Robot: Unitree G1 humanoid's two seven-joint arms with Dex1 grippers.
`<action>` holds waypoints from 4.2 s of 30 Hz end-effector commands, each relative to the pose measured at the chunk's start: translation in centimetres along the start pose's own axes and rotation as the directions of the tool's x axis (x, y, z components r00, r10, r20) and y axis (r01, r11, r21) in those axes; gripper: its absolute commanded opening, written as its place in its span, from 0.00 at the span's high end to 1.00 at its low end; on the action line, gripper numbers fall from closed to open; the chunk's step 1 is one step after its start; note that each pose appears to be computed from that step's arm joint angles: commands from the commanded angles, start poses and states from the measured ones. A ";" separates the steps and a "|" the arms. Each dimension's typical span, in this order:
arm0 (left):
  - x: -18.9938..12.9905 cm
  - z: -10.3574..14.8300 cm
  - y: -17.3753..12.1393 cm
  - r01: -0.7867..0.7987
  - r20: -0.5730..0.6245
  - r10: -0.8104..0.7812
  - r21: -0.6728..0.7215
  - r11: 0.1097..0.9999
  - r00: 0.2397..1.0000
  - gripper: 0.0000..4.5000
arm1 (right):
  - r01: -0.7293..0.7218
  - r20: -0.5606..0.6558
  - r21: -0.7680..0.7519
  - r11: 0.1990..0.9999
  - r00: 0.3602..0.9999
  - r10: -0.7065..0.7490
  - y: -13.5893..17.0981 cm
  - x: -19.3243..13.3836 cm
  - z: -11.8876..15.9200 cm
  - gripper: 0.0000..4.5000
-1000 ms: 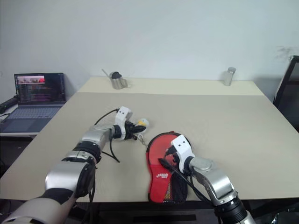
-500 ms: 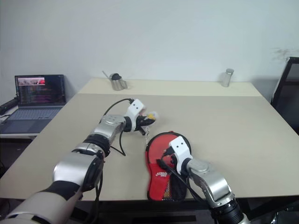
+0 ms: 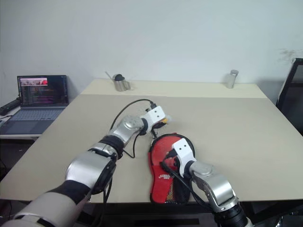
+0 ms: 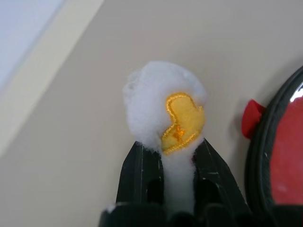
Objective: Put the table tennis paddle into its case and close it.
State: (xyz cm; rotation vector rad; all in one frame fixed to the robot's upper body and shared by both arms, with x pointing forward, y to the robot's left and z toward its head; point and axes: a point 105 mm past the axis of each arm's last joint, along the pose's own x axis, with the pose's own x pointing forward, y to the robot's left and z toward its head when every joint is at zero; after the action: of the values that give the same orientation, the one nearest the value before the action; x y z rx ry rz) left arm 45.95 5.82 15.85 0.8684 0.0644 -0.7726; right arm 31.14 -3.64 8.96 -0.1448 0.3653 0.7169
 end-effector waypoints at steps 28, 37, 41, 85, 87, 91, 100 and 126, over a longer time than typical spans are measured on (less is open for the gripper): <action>3.6 10.7 -4.0 -0.182 0.220 0.032 0.708 0.683 0.975 0.95 | 0.072 -0.152 0.132 0.989 0.987 -0.052 3.4 -2.6 -4.2 0.00; 4.4 12.0 -7.5 -0.157 0.255 -0.064 0.752 0.640 0.965 0.95 | 0.085 -0.158 0.146 0.986 0.985 -0.062 3.8 -3.0 -4.4 0.00; 4.6 10.9 -8.0 -0.125 0.220 -0.069 0.754 0.645 0.973 0.95 | 0.086 -0.157 0.149 0.985 0.986 -0.062 3.9 -2.9 -4.4 0.00; -11.0 -4.2 1.4 0.192 0.374 -0.106 -0.202 0.960 0.922 0.25 | -0.033 0.015 0.123 0.992 0.999 0.031 0.0 -4.1 0.9 0.00; -12.6 -5.1 0.4 0.207 0.362 -0.113 -0.232 0.950 0.925 0.25 | -0.076 0.057 0.117 0.990 0.996 0.070 0.3 -4.9 2.2 0.00; -13.9 -4.3 -2.2 0.270 0.378 -0.159 -0.259 0.927 0.912 0.25 | -0.170 0.128 0.093 0.981 0.979 0.157 0.7 -6.7 4.6 0.00; -12.5 -1.3 -6.6 0.398 0.405 -0.290 -0.213 0.892 0.867 0.25 | -0.215 0.188 0.037 0.976 0.961 0.204 -2.3 -10.2 8.2 0.00; -5.3 0.8 -10.4 0.538 0.380 -0.441 -0.203 0.818 0.813 0.01 | 0.039 0.149 -0.104 0.994 0.989 -0.024 -12.0 -7.3 10.3 0.00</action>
State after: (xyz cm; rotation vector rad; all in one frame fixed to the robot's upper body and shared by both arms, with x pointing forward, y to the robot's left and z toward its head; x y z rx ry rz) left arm 35.38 4.75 10.84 0.3773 0.1705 -1.3458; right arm 36.60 -14.97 19.75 -0.1697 0.2475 0.6992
